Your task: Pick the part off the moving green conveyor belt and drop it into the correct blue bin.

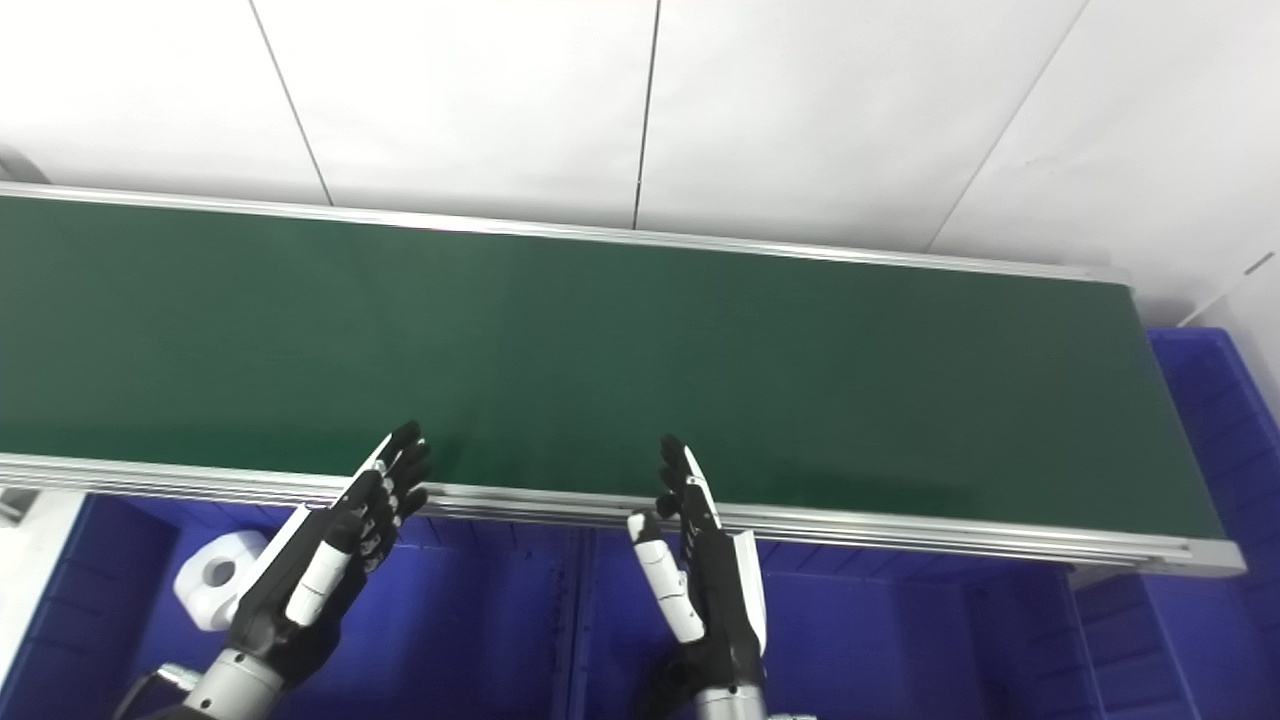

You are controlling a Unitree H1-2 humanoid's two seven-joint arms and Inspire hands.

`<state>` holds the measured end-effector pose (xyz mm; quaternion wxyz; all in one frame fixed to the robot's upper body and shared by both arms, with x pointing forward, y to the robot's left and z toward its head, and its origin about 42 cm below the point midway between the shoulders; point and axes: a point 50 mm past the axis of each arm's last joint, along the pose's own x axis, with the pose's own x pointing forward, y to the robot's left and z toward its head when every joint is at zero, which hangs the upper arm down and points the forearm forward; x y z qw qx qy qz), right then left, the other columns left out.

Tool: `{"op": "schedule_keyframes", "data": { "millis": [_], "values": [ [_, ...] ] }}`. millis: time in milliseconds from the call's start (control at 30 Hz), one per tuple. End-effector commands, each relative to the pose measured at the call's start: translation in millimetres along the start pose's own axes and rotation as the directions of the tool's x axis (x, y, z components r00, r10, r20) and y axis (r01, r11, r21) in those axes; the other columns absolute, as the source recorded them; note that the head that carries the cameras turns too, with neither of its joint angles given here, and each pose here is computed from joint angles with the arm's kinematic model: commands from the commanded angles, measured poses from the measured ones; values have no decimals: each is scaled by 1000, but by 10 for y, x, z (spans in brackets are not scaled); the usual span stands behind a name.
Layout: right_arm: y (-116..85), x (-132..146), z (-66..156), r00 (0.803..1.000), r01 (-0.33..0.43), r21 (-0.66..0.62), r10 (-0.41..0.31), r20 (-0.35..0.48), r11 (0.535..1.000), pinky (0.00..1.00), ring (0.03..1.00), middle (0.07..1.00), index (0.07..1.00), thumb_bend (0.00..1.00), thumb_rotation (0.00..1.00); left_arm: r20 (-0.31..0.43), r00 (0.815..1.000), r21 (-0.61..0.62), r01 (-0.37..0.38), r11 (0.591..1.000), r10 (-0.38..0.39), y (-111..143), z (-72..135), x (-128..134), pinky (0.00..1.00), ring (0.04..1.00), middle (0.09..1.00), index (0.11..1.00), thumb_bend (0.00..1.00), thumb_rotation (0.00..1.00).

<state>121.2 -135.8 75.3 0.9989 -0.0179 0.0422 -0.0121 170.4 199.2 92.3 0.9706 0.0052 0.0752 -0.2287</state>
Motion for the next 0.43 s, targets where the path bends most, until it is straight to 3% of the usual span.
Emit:
{"op": "schedule_keyframes", "data": {
  "millis": [0, 133, 233, 400],
  "values": [
    [648, 115, 285, 998, -35, 157, 26, 61, 987, 922, 943, 953, 951, 718, 933, 136, 990, 66, 28, 997, -36, -18, 169, 118, 1000, 1000, 1000, 1000, 895, 868],
    [598, 102, 292, 998, -26, 157, 16, 63, 987, 937, 944, 952, 950, 723, 924, 153, 988, 58, 3, 998, -12, -53, 197, 173, 1000, 1000, 1000, 1000, 908, 859],
    [534, 68, 298, 998, -18, 181, 8, 58, 983, 952, 945, 950, 948, 723, 895, 169, 983, 2, -70, 998, 68, -117, 255, 210, 1000, 1000, 1000, 1000, 973, 878],
    [416, 15, 316, 998, -13, 169, 3, 65, 986, 946, 946, 952, 958, 699, 914, 229, 958, -18, -174, 985, 173, -244, 346, 216, 1000, 1000, 1000, 1000, 911, 894]
  ]
}}
